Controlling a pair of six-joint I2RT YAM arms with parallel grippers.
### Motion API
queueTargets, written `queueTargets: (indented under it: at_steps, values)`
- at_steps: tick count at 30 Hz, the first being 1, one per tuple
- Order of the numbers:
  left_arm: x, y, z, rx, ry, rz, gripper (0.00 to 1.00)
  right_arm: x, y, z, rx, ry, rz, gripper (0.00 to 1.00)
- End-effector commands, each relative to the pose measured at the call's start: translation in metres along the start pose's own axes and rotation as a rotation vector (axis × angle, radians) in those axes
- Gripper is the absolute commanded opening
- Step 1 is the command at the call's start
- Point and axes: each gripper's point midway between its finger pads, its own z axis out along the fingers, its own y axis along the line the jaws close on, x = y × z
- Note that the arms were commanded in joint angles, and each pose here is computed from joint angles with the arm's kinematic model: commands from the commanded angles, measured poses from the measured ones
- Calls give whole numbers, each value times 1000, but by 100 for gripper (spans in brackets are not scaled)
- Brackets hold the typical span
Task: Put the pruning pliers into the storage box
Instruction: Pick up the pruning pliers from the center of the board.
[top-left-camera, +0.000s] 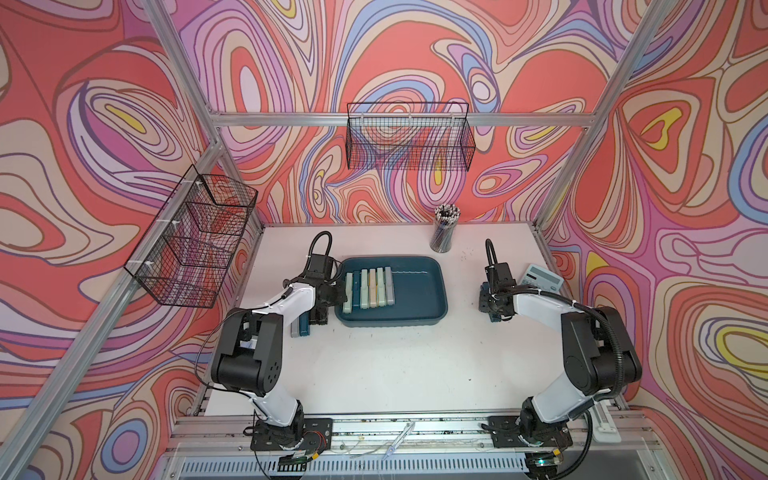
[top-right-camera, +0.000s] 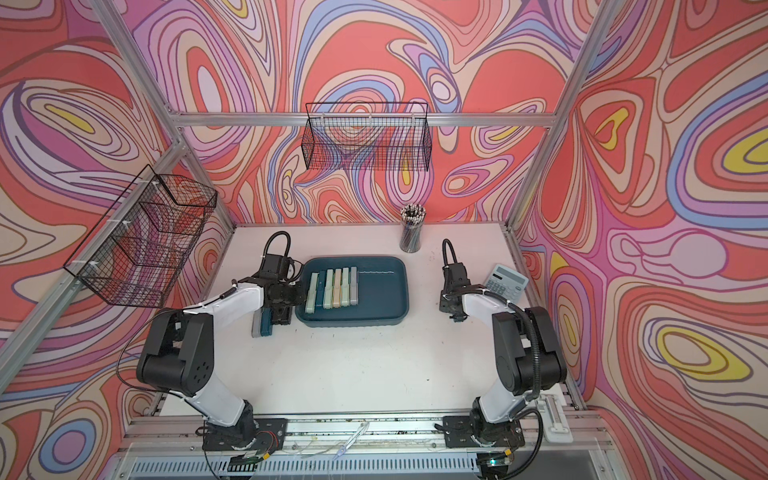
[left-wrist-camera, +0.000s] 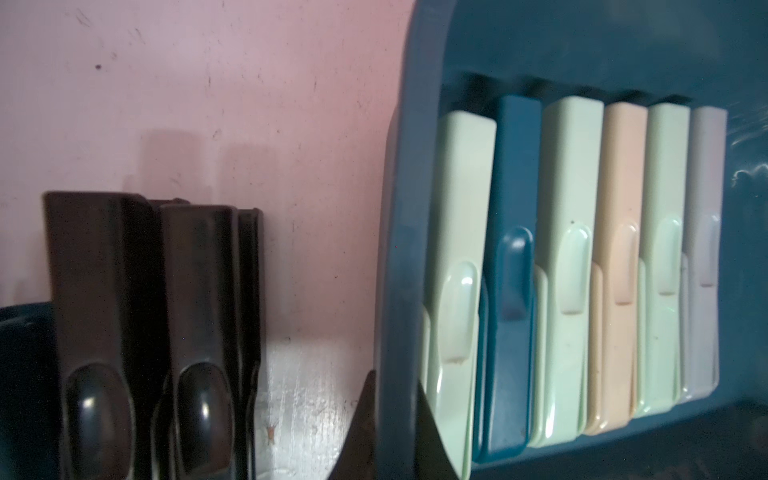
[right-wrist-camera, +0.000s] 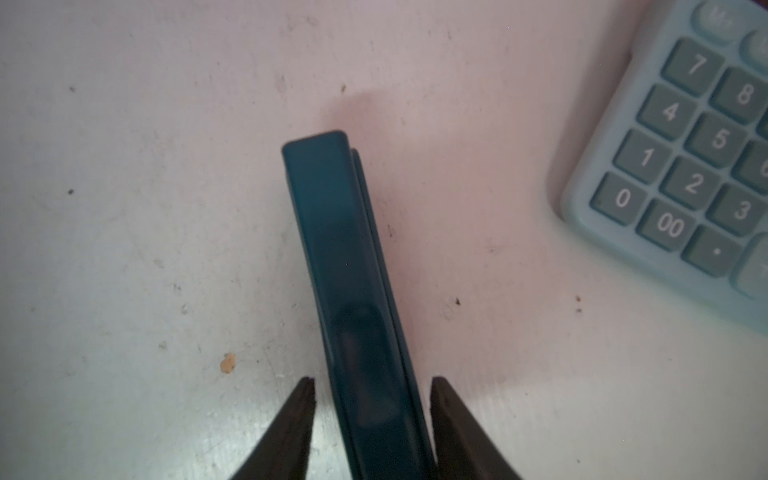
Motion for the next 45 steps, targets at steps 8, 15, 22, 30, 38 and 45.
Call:
queueTargets:
  at_steps: [8, 15, 22, 30, 38, 45]
  values:
    - [-28, -21, -14, 74, -106, 28, 0, -2, 7, 0, -50, -13, 11, 30]
    - [-28, -20, -16, 68, -111, 28, 0, -12, 14, -13, -101, -43, 34, 22]
    - [-28, -20, -15, 70, -108, 27, 0, -43, 32, -52, -214, -116, 65, 19]
    - [-28, -22, -15, 79, -108, 22, 0, -74, 91, -108, -326, -219, -4, 19]
    - [-28, -23, -15, 85, -107, 20, 0, -78, 192, -139, -493, -257, -94, 20]
    - [-29, -24, -15, 92, -107, 18, 0, -59, 262, -111, -590, -186, -111, 20]
